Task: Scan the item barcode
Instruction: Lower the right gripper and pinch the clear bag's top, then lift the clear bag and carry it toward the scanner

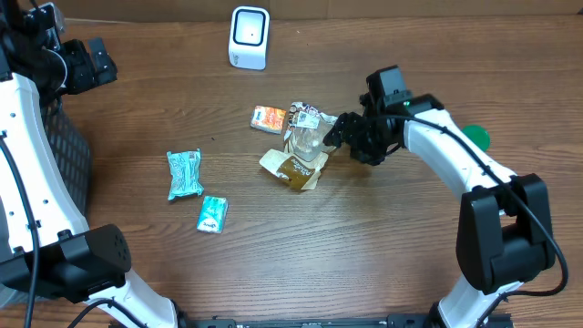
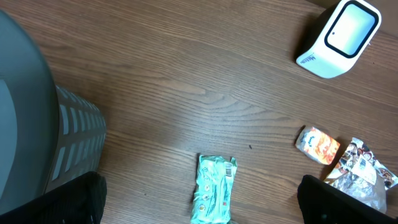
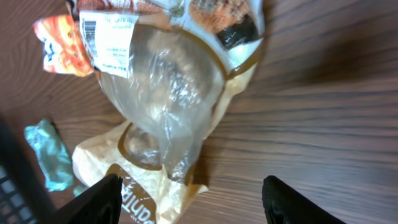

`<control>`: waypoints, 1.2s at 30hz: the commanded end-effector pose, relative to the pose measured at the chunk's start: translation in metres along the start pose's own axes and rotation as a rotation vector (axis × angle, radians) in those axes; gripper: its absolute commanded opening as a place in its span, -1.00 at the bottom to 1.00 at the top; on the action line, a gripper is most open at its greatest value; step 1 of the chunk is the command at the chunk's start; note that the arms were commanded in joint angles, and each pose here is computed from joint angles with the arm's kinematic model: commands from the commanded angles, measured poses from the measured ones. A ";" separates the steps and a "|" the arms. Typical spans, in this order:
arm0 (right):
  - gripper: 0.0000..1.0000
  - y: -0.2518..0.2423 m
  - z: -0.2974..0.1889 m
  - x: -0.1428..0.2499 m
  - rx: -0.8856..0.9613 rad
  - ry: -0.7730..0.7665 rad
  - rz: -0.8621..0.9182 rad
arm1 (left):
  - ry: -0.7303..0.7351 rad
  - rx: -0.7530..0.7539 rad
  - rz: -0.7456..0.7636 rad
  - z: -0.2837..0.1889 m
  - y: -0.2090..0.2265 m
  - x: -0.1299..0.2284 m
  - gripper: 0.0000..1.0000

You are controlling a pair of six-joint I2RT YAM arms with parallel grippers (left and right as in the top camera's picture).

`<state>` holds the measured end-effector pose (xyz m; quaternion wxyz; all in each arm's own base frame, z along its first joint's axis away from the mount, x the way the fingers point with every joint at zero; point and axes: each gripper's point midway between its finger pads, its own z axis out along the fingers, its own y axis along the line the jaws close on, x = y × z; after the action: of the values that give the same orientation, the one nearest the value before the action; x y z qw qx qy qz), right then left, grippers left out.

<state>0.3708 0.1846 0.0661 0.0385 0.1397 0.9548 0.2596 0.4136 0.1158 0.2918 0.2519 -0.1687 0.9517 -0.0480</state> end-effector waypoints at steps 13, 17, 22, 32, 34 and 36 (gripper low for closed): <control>0.11 -0.006 0.056 0.015 -0.200 -0.097 0.132 | -0.008 0.012 -0.003 -0.001 -0.003 -0.002 0.98; -0.09 -0.004 0.066 0.015 -0.191 -0.130 0.135 | -0.008 0.012 -0.003 -0.001 -0.003 -0.002 0.99; -0.76 0.008 0.074 0.023 -0.209 -0.118 0.086 | -0.008 0.012 -0.003 -0.001 -0.003 -0.002 1.00; -0.92 0.053 0.015 0.011 -0.288 -0.099 -0.209 | -0.008 0.012 -0.003 -0.001 -0.003 -0.002 0.99; -0.92 0.070 -0.012 0.011 -0.284 -0.104 -0.296 | -0.008 0.012 -0.003 -0.001 -0.003 -0.002 0.99; -0.92 0.087 -0.038 0.012 -0.291 -0.123 -0.383 | -0.008 0.012 -0.003 -0.001 -0.003 -0.002 1.00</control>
<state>0.3537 0.2274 0.0557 0.0587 0.0844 0.9364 0.3355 0.4135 0.1158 0.2918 0.2517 -0.1688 0.9518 -0.0480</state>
